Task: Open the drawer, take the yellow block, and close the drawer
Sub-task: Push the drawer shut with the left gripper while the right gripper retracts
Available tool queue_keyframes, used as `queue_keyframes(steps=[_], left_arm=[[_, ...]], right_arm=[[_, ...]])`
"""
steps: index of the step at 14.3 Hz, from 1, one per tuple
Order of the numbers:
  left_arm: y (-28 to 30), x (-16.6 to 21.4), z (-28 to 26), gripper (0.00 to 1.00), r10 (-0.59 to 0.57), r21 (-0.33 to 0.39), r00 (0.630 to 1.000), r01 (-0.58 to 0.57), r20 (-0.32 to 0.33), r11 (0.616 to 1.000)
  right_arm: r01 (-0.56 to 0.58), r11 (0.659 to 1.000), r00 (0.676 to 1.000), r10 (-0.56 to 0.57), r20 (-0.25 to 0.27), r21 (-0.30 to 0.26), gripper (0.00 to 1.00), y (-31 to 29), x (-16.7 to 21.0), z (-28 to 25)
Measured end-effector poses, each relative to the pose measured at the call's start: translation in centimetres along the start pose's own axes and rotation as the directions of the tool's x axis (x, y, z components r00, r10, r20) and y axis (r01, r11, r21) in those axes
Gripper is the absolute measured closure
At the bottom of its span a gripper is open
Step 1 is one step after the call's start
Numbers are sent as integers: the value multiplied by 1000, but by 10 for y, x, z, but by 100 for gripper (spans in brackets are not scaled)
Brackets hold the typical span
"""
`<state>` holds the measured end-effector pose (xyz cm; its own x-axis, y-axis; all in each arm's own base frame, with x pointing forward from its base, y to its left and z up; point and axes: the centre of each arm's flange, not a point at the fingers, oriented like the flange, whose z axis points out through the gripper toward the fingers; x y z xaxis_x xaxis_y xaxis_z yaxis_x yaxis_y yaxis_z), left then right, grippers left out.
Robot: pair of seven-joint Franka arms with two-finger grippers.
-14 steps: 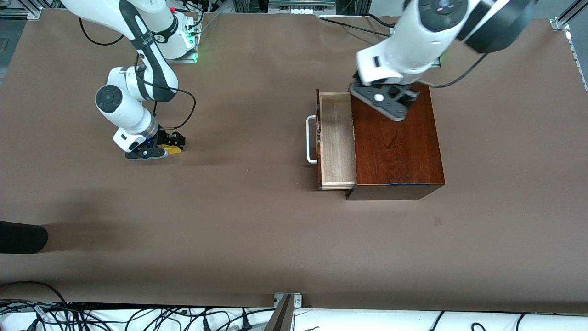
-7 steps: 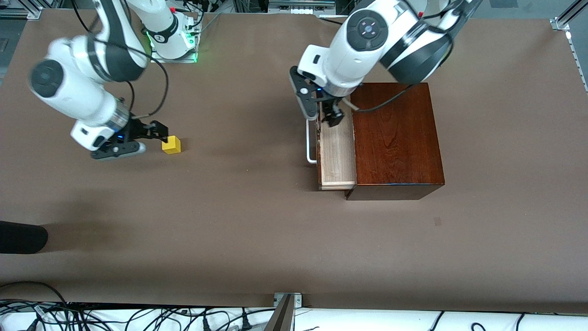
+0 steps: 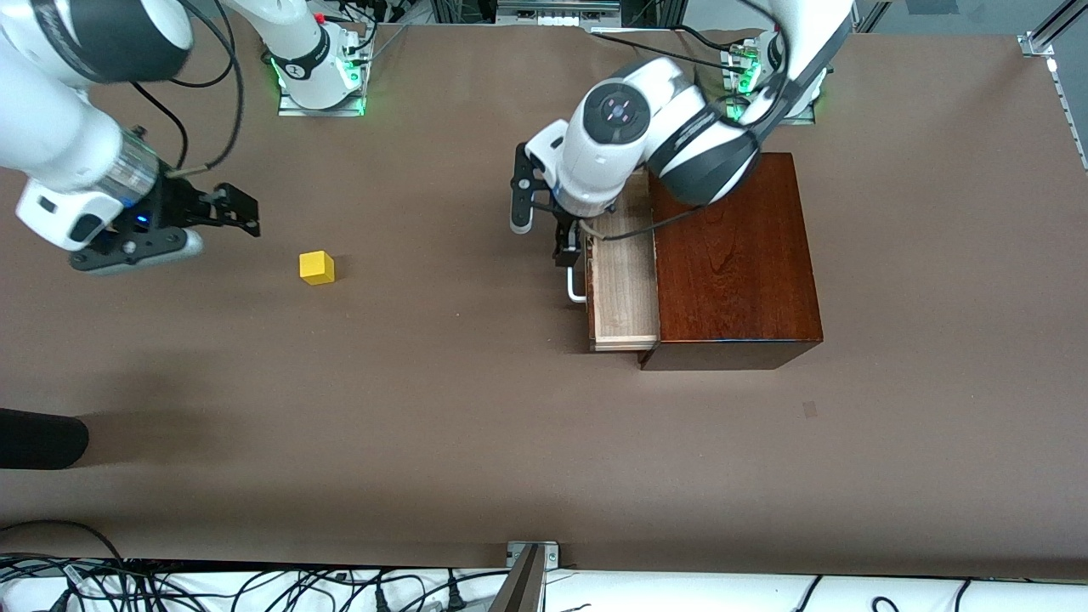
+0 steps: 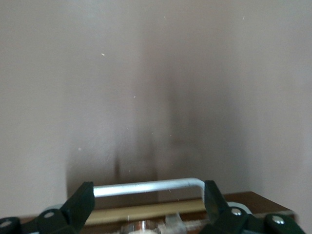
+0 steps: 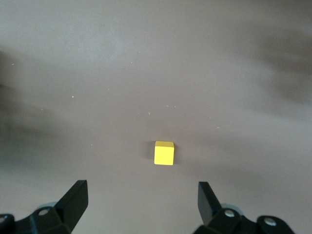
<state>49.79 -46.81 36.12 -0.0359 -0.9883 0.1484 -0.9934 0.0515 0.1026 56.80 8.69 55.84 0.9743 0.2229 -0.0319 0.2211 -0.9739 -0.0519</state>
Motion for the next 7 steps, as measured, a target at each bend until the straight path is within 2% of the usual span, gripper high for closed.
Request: queue_keyframes(steps=[3, 7], left_arm=[[-2, 1, 45, 0, 41, -24, 999, -40, 31, 999], [-4, -5, 57, 0, 54, -32, 996, -52, 70, 998]], right_arm=[[-7, 1000, 1000, 7, -1, 2, 0, 7, -15, -27], [-1, 999, 1000, 0, -16, -35, 0, 11, -27, -43]])
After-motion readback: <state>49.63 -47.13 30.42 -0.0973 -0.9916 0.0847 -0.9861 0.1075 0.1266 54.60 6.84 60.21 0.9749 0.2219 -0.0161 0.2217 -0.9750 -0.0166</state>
